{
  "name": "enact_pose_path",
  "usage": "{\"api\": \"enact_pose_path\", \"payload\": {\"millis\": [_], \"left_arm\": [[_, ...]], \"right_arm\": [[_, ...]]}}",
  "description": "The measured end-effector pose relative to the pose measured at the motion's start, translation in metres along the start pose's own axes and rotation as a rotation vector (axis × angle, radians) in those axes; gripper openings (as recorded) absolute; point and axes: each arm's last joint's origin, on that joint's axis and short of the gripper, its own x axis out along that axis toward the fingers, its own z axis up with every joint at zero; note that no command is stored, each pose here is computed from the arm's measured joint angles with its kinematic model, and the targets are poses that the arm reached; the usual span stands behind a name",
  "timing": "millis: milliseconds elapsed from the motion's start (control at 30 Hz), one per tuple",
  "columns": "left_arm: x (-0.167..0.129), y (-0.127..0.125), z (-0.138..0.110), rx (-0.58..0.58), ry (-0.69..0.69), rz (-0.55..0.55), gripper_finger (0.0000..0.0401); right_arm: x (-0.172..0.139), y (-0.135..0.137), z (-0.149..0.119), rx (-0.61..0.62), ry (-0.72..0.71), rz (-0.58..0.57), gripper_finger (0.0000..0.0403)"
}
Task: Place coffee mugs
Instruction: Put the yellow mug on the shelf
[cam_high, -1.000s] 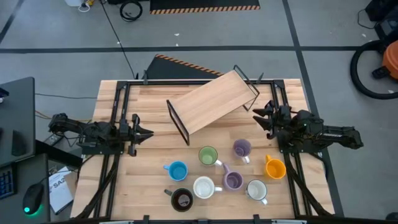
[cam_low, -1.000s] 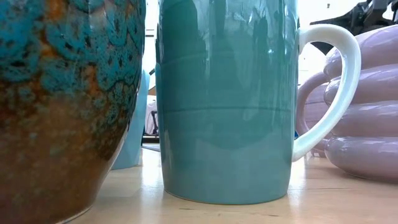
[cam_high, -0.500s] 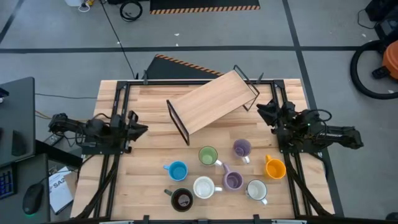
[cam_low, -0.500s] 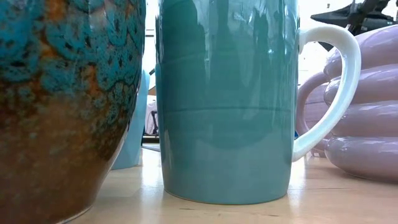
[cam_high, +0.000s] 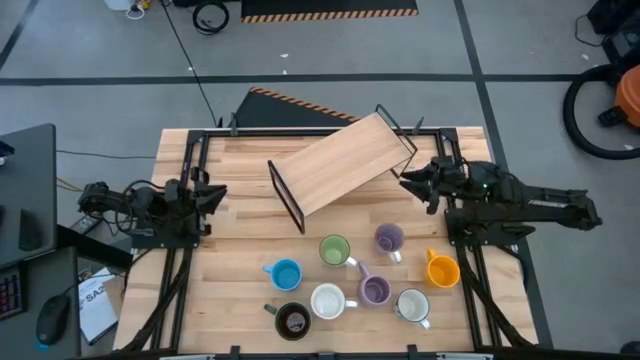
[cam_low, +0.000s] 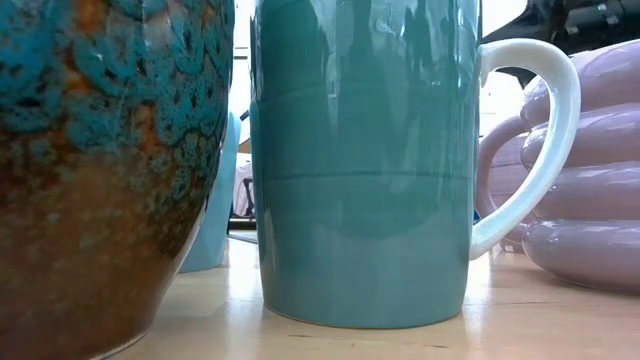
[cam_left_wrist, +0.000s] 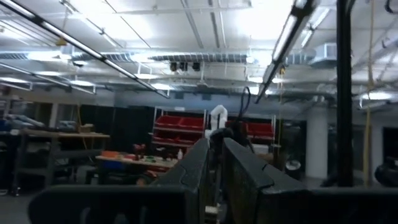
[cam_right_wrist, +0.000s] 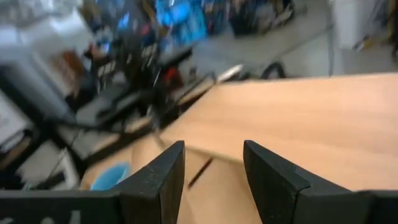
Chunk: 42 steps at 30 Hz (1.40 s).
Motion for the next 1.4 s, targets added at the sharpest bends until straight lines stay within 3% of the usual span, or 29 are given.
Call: {"api": "enact_pose_path", "payload": {"millis": [267, 500, 800, 1033, 1167, 1400], "left_arm": [[0.002, 0.002, 0.007, 0.062, -0.007, 0.049, 0.0054], [0.001, 0.002, 0.007, 0.060, -0.004, 0.073, 0.0054], [0.000, 0.009, 0.006, 0.038, 0.037, 0.308, 0.0054], [0.000, 0.009, 0.006, 0.056, 0.040, 0.314, 0.0054], [0.000, 0.009, 0.006, 0.075, 0.042, 0.313, 0.0054], [0.000, 0.009, 0.007, 0.076, 0.036, 0.316, 0.0054]], "right_arm": [[0.013, 0.027, 0.022, -0.034, 0.340, -0.004, 0.0170], [0.023, 0.054, 0.033, -0.075, 0.517, -0.073, 0.0170], [0.032, 0.080, 0.011, 0.009, 0.831, -0.178, 0.0169], [0.034, 0.106, -0.006, 0.067, 1.050, -0.244, 0.0169], [0.029, 0.122, -0.010, 0.029, 1.134, -0.272, 0.0169], [0.023, 0.149, -0.024, -0.037, 1.195, -0.221, 0.0169]]}}
